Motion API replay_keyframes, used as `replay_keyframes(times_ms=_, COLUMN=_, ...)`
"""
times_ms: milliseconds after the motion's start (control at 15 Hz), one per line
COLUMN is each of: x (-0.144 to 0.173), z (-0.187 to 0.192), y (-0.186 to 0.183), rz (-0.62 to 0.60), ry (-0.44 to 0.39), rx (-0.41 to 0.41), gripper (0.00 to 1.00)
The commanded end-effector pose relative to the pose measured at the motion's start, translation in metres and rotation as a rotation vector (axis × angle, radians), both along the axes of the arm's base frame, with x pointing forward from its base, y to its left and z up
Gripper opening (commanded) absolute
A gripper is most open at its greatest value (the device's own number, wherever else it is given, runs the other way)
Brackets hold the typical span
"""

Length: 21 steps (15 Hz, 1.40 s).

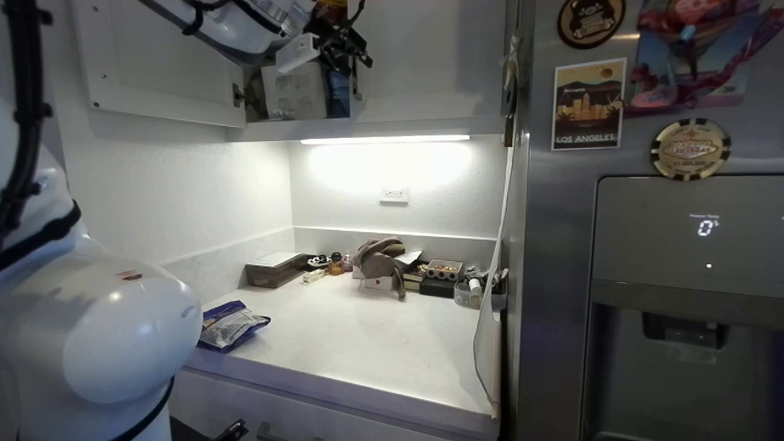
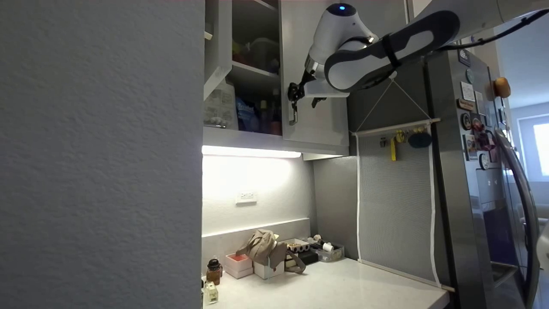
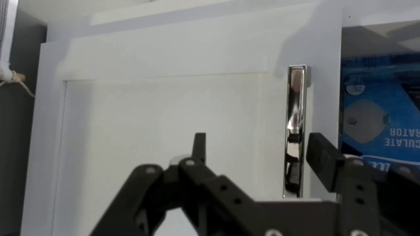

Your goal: Open the left and right door of the upper cabinet

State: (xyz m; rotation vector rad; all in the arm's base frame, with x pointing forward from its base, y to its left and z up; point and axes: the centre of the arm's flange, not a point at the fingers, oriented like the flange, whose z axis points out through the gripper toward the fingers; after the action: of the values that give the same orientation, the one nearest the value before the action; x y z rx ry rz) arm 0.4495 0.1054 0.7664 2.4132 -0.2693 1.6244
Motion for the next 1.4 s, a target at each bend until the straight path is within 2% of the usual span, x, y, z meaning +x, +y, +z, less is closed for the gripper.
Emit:
replay_keyframes(times_ms=0, x=-0.005, z=0.0, y=0.003, rz=0.006, ry=0.009, rx=-0.009, gripper=0.49)
replay_keyframes(times_ms=400, x=-0.003, z=0.0, y=0.019, rz=0.022, ry=0.002, rx=-0.016, gripper=0.05)
replay_keyframes(times_ms=467, x=-0.002, z=-0.001, y=0.022, rz=0.024, ry=0.002, rx=-0.017, gripper=0.0)
replay_keyframes(times_ms=533, x=-0.005, z=-0.001, y=0.018, rz=0.025, ry=0.004, rx=-0.018, gripper=0.01)
replay_keyframes(times_ms=600, x=-0.004, z=-0.002, y=0.019, rz=0.026, ry=0.005, rx=-0.019, gripper=0.33)
replay_keyframes(times_ms=667, x=-0.005, z=-0.001, y=0.016, rz=0.025, ry=0.006, rx=-0.02, gripper=0.28)
replay_keyframes(times_ms=733, x=-0.007, z=-0.002, y=0.011, rz=0.022, ry=0.005, rx=-0.019, gripper=0.28)
replay_keyframes(times_ms=1000, x=-0.01, z=-0.002, y=0.002, rz=0.01, ry=0.006, rx=-0.019, gripper=0.56)
replay_keyframes(times_ms=1333, x=0.001, z=-0.004, y=0.004, rz=0.001, ry=0.0, rx=-0.02, gripper=0.93)
